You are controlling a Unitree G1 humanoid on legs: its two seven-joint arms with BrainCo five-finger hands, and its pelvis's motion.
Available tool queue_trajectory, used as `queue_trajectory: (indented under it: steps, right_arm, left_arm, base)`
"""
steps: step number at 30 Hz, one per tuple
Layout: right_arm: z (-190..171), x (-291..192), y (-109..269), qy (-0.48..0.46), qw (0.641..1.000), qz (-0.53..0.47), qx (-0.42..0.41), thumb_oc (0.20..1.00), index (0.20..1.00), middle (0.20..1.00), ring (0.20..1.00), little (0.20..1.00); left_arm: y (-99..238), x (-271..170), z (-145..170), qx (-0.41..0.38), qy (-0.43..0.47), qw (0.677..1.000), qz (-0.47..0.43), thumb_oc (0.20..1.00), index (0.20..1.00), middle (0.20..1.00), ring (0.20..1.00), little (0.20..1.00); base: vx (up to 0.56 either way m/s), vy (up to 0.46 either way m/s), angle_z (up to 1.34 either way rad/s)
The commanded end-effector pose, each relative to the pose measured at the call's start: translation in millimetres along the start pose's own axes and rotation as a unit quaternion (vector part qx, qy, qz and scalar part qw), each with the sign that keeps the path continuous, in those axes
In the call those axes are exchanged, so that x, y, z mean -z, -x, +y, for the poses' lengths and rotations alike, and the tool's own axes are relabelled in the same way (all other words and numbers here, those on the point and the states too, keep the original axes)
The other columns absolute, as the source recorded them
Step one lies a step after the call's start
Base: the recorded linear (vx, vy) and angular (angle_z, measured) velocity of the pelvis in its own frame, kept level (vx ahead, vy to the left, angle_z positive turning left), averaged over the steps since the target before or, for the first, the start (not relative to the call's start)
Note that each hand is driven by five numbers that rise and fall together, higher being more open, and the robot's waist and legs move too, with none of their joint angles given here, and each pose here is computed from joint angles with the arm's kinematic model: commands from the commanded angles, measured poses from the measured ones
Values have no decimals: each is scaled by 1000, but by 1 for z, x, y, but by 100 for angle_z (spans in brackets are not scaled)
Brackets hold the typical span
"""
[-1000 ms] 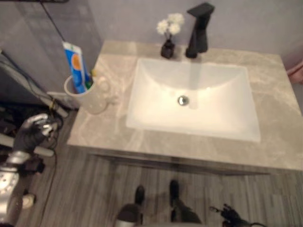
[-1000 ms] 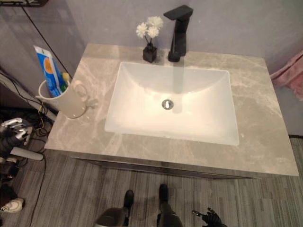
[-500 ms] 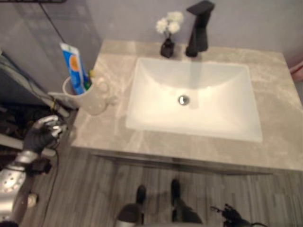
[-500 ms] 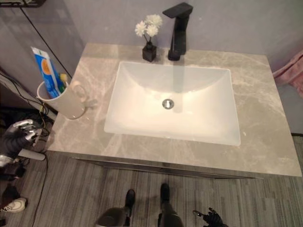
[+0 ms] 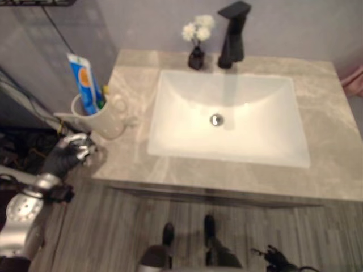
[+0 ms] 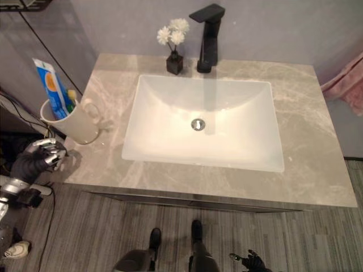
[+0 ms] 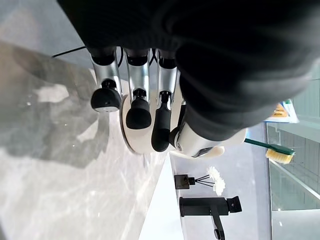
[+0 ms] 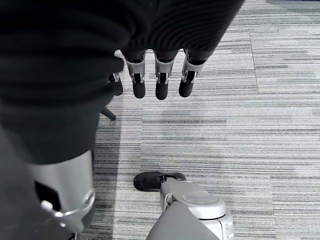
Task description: Put brush and paste in cup on sink, flatten towel.
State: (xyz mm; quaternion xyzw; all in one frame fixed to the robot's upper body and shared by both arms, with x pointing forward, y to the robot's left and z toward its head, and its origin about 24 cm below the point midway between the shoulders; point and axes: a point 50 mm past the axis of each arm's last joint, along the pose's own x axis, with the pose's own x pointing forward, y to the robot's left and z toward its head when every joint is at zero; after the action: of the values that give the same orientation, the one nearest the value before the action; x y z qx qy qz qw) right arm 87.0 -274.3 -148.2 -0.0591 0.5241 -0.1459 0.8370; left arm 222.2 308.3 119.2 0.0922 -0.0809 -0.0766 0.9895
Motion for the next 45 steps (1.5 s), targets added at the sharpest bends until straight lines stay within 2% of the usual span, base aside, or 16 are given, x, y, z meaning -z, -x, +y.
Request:
queue_trajectory:
  steps: [1,20,45]
  right_arm:
    - [0,-12,-3,39,999,-7,0,1000,1000,1000,1000,1000]
    - [-2,-4,-2,37,999,7,6,1000,1000,1000,1000,1000]
    - [0,-15,-4,53,999,-7,3,1000,1000,1000,1000,1000]
  left_arm:
    - [-11,-21,8,-1,-23,998,-53,200,200,200,200,200]
    - [-14,-22,12,-35,-22,997,-69,200,200,200,200,200]
    - [-33,-15,-2,-4,-13,998,-64,200,200,200,200,200]
  base:
    - [0,0,0]
    - [0,0,0]
    - [1,0,0]
